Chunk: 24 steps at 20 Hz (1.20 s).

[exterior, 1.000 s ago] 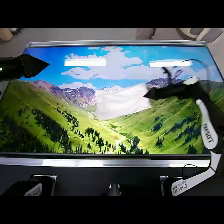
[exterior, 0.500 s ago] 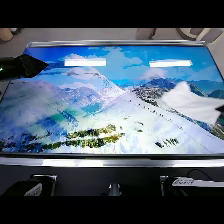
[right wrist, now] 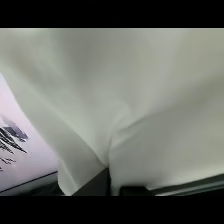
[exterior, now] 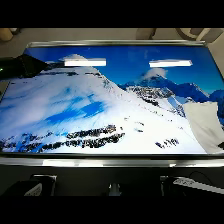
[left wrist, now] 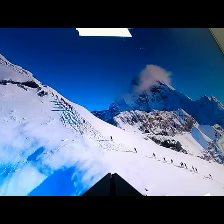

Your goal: Fold the shirts.

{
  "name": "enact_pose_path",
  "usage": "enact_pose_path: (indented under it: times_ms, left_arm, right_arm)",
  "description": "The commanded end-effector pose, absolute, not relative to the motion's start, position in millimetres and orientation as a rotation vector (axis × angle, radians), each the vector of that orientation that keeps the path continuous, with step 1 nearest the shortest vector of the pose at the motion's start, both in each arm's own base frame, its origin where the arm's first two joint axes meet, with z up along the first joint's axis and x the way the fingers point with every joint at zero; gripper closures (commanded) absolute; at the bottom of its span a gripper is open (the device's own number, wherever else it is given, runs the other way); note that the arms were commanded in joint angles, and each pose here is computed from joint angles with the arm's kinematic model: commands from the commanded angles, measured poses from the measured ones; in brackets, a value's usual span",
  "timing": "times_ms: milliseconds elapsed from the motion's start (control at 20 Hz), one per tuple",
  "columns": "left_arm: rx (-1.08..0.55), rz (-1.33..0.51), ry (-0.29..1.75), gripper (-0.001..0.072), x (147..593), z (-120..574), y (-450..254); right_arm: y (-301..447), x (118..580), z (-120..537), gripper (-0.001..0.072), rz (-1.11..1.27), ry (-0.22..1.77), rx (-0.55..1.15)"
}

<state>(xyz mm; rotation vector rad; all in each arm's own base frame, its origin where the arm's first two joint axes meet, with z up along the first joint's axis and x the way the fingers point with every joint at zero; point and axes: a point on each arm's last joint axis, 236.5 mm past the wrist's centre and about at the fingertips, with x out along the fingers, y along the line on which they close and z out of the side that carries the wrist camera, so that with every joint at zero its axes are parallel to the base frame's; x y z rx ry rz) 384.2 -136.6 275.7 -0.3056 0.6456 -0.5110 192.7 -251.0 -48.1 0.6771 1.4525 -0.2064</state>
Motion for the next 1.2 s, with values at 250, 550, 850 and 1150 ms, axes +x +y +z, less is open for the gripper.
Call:
enact_pose_path:
  times_ms: [250,550,850,1150]
  left_arm:
    - [-0.305,-0.51,0.645,0.0681,384,276,-136]
    - [-0.32,-0.54,0.627,0.0683,380,288,-147]
    - [0.138,-0.066,0.712,0.0683,429,251,-53]
    - [0.104,0.137,1.253,0.0048,401,98,-26]
  right_arm:
    - [-237,148,-75,0.0677,-0.272,1.605,0.685]
    - [-309,181,6,0.0148,-0.399,1.427,0.449]
    - [-335,326,225,0.0151,-0.419,0.945,-0.187]
    - [-128,359,127,0.0172,0.079,1.345,-0.047]
